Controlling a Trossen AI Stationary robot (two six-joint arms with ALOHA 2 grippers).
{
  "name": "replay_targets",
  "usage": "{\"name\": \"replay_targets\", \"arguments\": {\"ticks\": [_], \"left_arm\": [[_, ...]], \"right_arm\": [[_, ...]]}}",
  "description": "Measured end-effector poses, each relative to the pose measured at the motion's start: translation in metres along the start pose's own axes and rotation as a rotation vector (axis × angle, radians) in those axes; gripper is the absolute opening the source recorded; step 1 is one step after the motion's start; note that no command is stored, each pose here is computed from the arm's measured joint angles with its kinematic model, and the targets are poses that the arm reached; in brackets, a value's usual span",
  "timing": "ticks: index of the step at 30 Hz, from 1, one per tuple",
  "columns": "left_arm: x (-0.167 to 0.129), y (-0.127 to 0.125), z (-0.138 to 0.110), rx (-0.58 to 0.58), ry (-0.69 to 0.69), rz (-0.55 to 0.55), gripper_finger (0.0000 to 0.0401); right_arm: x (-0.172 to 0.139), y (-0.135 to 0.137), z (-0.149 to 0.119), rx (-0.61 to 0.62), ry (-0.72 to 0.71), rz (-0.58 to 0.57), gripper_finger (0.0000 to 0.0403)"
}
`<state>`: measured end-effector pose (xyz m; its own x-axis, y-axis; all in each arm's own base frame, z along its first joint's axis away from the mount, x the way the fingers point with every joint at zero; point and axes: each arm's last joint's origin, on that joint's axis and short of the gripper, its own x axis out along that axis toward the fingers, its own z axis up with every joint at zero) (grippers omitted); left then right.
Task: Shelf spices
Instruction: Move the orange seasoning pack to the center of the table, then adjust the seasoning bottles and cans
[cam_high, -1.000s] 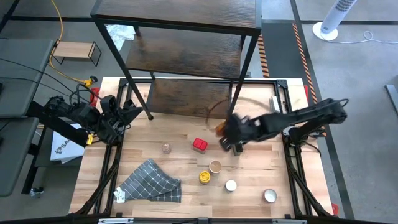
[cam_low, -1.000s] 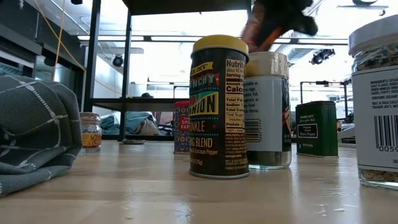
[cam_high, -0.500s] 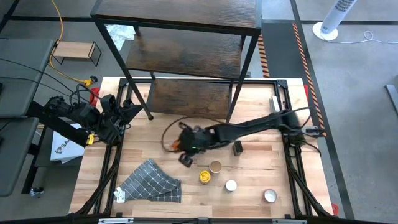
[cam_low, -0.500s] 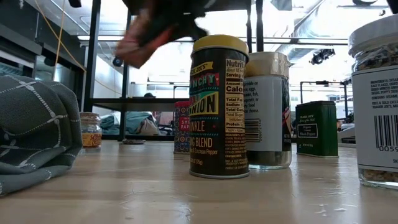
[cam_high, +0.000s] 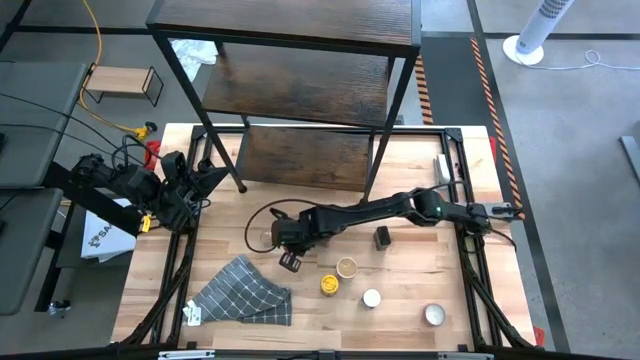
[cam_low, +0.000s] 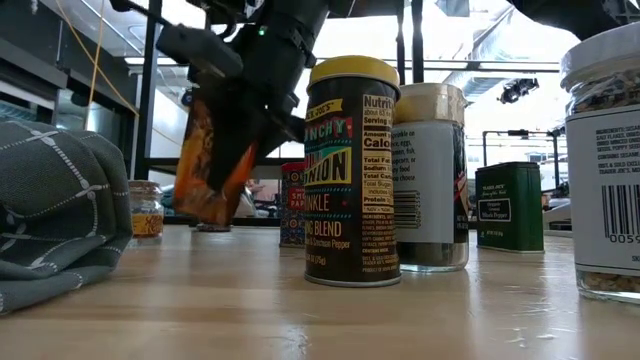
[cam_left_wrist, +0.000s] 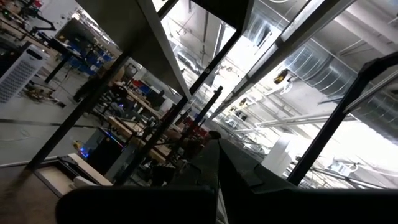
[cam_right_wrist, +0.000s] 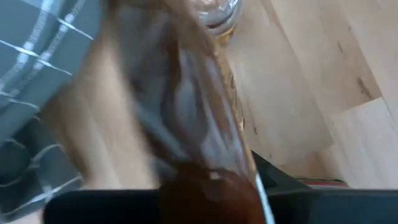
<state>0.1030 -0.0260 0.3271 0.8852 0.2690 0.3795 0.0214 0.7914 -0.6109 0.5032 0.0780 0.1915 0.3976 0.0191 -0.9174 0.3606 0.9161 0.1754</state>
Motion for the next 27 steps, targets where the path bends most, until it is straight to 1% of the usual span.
{"name": "replay_targets", "arguments": {"ticks": [2, 10, 14, 16, 20, 24, 27], "left_arm": [[0.0, 0.0, 0.0, -0.001, -0.001, -0.001, 0.0], [0.0, 0.0, 0.0, 0.005, -0.002, -0.001, 0.0], [0.0, 0.0, 0.0, 0.008, 0.0, -0.004, 0.0], [0.0, 0.0, 0.0, 0.018, 0.0, -0.004, 0.0], [0.0, 0.0, 0.0, 0.042, 0.0, -0.003, 0.0], [0.0, 0.0, 0.0, 0.046, 0.003, -0.002, 0.0], [0.0, 0.0, -0.001, 0.05, 0.009, 0.0, 0.0]], "right_arm": [[-0.001, 0.0, 0.001, 0.011, -0.006, -0.002, 0.0061], [0.0, 0.0, 0.0, -0.04, 0.004, -0.006, 0.0171], [-0.005, -0.001, -0.002, -0.062, 0.032, -0.023, 0.021], [-0.016, -0.001, 0.0, -0.112, 0.049, -0.032, 0.0219], [-0.054, -0.003, 0.004, -0.176, 0.069, -0.096, 0.022], [-0.083, -0.013, -0.013, -0.13, 0.126, -0.152, 0.022], [-0.092, -0.018, -0.036, -0.106, 0.202, -0.258, 0.021]]}}
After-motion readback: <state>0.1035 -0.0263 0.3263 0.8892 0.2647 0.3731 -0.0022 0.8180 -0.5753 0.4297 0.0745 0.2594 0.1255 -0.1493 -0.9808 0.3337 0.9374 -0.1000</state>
